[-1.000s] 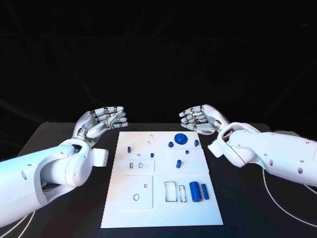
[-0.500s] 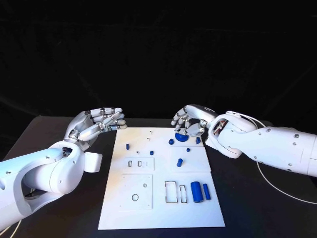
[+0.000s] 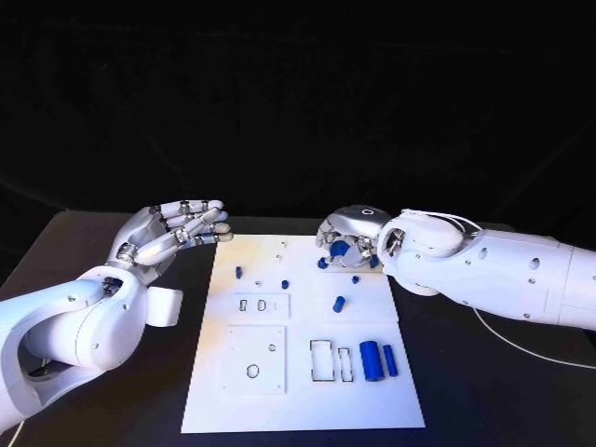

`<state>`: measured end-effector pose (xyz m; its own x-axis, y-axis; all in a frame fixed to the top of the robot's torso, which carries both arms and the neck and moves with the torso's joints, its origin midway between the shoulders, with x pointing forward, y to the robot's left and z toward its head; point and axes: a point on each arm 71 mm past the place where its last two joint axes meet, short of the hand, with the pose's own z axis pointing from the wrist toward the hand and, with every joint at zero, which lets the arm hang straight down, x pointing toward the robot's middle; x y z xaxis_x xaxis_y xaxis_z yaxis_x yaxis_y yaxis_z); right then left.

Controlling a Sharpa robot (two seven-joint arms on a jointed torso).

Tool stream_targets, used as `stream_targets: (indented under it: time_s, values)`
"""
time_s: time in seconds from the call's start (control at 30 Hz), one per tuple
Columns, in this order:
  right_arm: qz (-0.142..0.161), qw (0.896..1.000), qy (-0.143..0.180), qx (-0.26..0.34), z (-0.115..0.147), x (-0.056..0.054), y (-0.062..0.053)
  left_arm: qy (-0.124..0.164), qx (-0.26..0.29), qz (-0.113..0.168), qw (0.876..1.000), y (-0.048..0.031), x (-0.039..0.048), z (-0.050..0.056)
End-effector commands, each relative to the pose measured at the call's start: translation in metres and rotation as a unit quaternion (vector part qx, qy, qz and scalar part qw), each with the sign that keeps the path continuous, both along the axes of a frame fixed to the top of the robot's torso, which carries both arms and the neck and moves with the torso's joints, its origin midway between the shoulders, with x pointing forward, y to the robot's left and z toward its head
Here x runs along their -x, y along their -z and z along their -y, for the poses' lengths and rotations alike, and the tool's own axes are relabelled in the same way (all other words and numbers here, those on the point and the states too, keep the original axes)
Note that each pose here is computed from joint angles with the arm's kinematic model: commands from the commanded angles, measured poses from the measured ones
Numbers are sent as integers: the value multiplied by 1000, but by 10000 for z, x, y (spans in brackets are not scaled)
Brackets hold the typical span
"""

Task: Assemble the parts on the task board

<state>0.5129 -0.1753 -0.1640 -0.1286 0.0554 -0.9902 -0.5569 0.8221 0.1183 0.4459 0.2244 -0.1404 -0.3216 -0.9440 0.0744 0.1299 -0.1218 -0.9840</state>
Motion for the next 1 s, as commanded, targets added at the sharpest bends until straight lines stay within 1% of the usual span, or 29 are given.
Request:
stream_targets:
  time_s: [0.03, 0.6, 1.0]
  values:
    - [-1, 999, 6, 54, 0, -11, 41, 13, 3, 4, 1000, -29, 12, 28]
    - [2, 998, 7, 60, -26, -35, 60, 12, 1, 3, 1000, -40, 10, 11]
    - [-2, 998, 7, 60, -32, -46, 81, 11, 0, 1, 1000, -31, -8, 14]
